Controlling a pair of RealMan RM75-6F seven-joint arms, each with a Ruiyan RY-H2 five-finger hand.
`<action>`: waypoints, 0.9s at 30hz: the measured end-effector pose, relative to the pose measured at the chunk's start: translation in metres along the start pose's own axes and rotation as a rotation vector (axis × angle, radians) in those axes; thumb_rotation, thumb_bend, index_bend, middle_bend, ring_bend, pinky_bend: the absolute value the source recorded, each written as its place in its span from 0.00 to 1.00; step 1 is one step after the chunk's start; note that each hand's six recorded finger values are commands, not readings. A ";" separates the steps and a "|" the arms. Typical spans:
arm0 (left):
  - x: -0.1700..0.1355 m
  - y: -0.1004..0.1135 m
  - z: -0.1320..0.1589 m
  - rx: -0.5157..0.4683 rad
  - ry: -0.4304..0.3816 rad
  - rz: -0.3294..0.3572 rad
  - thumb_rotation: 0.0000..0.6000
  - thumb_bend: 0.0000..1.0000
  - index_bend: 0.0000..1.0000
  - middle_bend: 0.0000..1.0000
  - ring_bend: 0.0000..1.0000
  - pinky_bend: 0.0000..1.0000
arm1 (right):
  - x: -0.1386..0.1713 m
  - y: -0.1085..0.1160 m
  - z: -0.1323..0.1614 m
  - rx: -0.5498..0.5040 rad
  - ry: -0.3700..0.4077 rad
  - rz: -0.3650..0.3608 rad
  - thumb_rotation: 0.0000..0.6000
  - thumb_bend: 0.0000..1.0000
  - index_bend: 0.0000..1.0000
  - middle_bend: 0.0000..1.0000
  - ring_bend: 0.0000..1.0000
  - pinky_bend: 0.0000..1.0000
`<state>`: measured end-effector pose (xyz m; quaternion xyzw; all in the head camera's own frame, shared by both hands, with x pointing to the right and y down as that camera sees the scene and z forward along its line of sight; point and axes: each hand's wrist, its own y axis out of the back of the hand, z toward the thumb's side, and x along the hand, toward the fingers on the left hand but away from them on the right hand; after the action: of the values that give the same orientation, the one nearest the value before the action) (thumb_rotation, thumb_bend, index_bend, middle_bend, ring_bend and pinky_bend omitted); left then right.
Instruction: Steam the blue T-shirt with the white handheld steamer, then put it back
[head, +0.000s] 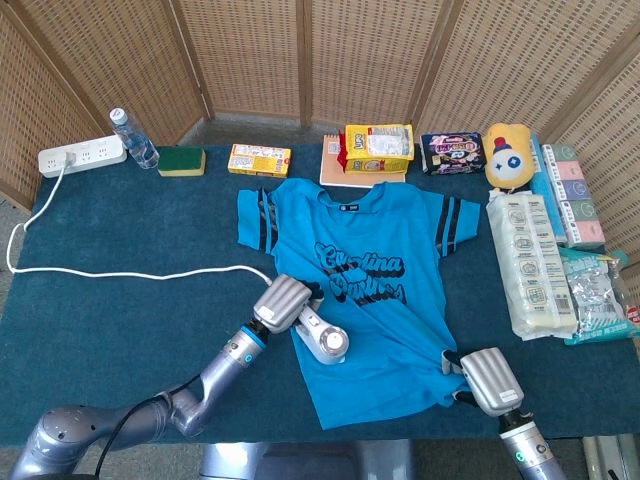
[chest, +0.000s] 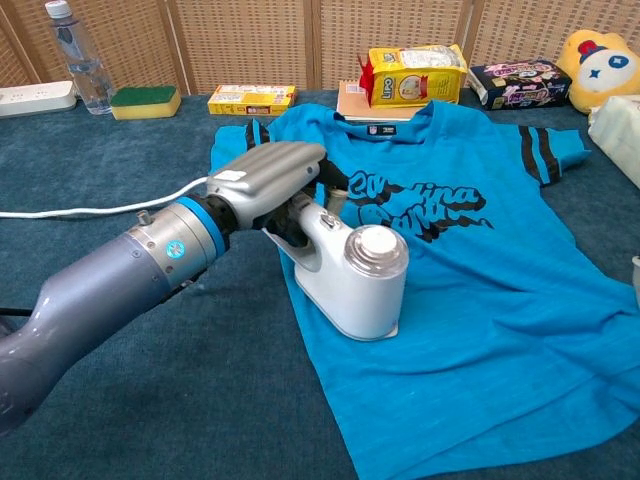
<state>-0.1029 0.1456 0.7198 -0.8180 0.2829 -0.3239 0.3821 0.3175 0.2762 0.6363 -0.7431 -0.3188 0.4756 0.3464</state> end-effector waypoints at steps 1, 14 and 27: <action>-0.001 0.003 -0.005 0.002 0.011 0.005 1.00 0.35 0.68 0.76 0.68 0.74 | 0.000 -0.001 0.001 0.000 0.002 0.001 1.00 0.55 0.76 0.72 0.75 0.87; -0.041 0.056 -0.101 0.038 0.207 0.095 1.00 0.35 0.68 0.76 0.68 0.73 | -0.005 -0.006 0.007 0.006 0.015 0.017 1.00 0.55 0.76 0.72 0.75 0.87; -0.077 0.080 -0.173 0.050 0.377 0.127 1.00 0.34 0.68 0.76 0.68 0.73 | -0.008 -0.012 0.008 0.024 0.007 0.034 1.00 0.55 0.76 0.72 0.75 0.87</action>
<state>-0.2974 0.0804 0.7171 -0.7136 0.3924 -0.4534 0.3623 0.3054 0.2782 0.6473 -0.7461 -0.2991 0.4824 0.3481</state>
